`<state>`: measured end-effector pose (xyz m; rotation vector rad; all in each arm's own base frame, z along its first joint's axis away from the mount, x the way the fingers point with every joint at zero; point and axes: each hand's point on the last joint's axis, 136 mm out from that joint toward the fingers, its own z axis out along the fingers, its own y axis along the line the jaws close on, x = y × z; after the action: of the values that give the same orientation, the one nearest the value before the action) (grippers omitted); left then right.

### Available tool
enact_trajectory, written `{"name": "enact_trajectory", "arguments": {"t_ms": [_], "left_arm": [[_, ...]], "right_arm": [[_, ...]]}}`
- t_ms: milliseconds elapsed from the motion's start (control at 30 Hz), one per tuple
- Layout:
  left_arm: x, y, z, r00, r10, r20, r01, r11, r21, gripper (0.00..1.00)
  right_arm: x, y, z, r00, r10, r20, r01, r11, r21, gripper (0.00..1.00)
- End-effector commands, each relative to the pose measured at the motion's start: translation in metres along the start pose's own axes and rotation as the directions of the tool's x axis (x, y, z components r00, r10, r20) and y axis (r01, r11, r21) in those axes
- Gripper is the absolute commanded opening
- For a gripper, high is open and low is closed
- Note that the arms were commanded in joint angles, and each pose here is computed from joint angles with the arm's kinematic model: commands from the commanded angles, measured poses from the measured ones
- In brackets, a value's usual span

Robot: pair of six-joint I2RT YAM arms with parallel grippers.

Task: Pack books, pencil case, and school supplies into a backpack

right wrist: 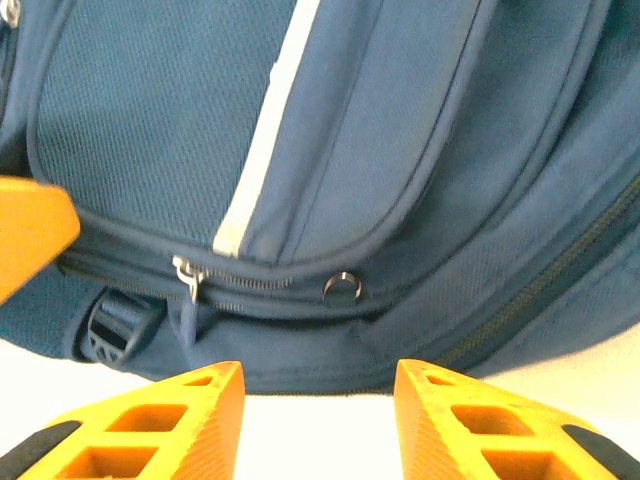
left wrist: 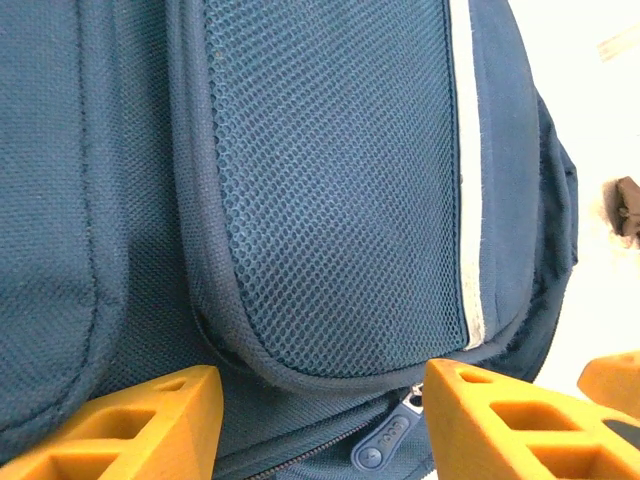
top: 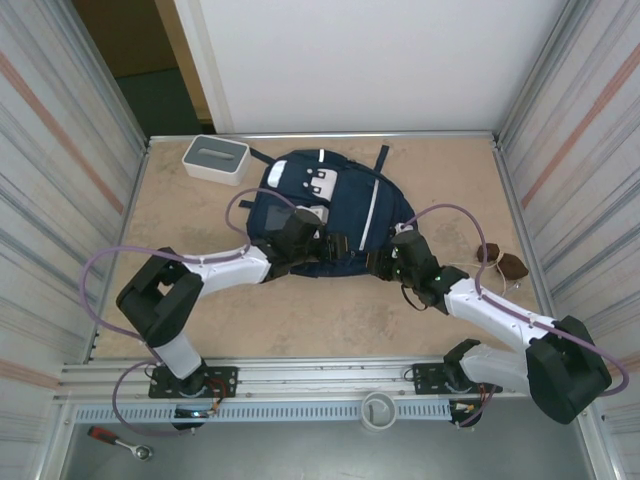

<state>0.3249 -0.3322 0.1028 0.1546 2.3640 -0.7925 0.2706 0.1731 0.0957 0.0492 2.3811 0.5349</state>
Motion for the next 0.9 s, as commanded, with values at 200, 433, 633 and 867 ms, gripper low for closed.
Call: {"name": "enact_trajectory", "arguments": {"t_ms": [200,433,633,867], "left_arm": [[-0.026,-0.019,0.01,0.996,-0.049,0.069,0.044,0.996,0.078,0.49],[-0.034,-0.017,-0.013,0.989,0.0,0.146,-0.002,1.0,0.012,0.52],[-0.04,0.0,-0.012,0.985,0.037,0.166,-0.022,0.996,-0.091,0.55],[-0.045,0.008,-0.002,0.984,0.073,0.16,-0.05,0.989,-0.141,0.57]], "right_arm": [[0.012,0.014,0.009,1.0,-0.027,0.006,0.027,0.999,-0.032,0.36],[0.008,0.009,0.008,0.999,-0.042,0.031,0.042,0.999,0.009,0.35],[0.007,0.011,0.015,0.998,-0.056,0.009,0.055,0.998,0.023,0.35],[0.009,0.007,0.017,0.998,-0.06,0.002,0.06,0.997,0.042,0.34]]}}
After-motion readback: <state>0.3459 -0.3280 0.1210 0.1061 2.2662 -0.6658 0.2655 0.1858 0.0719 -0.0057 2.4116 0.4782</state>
